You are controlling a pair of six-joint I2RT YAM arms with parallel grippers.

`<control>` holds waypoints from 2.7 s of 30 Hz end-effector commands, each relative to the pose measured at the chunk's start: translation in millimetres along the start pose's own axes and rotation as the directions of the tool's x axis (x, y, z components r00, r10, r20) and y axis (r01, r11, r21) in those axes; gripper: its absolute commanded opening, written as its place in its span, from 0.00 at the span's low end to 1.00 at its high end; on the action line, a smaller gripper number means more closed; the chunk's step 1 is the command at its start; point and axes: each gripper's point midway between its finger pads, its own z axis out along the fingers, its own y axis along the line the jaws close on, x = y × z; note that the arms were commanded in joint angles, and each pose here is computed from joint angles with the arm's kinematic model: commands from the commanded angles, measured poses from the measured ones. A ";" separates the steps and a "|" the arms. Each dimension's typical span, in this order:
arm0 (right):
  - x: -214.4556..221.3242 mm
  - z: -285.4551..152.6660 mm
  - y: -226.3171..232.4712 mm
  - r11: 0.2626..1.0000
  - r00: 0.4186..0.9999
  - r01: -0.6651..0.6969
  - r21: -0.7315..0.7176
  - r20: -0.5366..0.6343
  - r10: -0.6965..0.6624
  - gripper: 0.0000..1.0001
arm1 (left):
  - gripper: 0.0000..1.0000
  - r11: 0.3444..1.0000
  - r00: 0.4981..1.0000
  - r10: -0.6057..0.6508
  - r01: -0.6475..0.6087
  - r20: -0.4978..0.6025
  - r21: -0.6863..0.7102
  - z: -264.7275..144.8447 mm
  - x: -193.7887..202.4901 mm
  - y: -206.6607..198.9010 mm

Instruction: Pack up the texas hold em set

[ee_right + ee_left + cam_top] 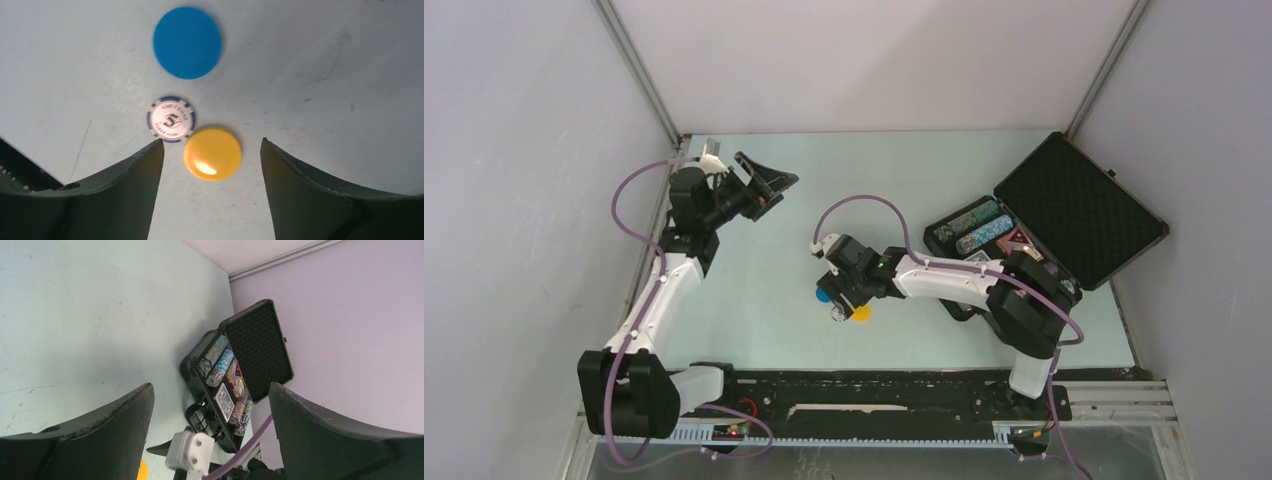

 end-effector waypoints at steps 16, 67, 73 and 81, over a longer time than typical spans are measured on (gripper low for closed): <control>-2.4 22.4 36.6 0.988 0.977 0.155 0.014 -0.152 -0.151 0.68 | 0.89 0.999 1.000 0.020 -0.020 0.011 0.034 -4.4 1.4 -5.8; 30.6 44.0 39.1 0.990 0.940 0.141 -0.005 -0.313 -0.135 0.58 | 0.89 0.999 1.000 0.019 -0.019 0.006 0.032 -3.8 2.0 -4.4; 28.6 44.2 42.1 0.992 0.948 0.118 -0.039 -0.294 -0.124 0.53 | 0.89 0.999 1.000 0.021 -0.021 0.008 0.034 -4.2 1.8 -5.1; 1.0 25.9 34.6 0.997 0.989 0.057 -0.053 -0.130 -0.064 0.47 | 0.90 0.999 1.000 0.022 -0.022 0.009 0.030 -3.6 1.4 -3.7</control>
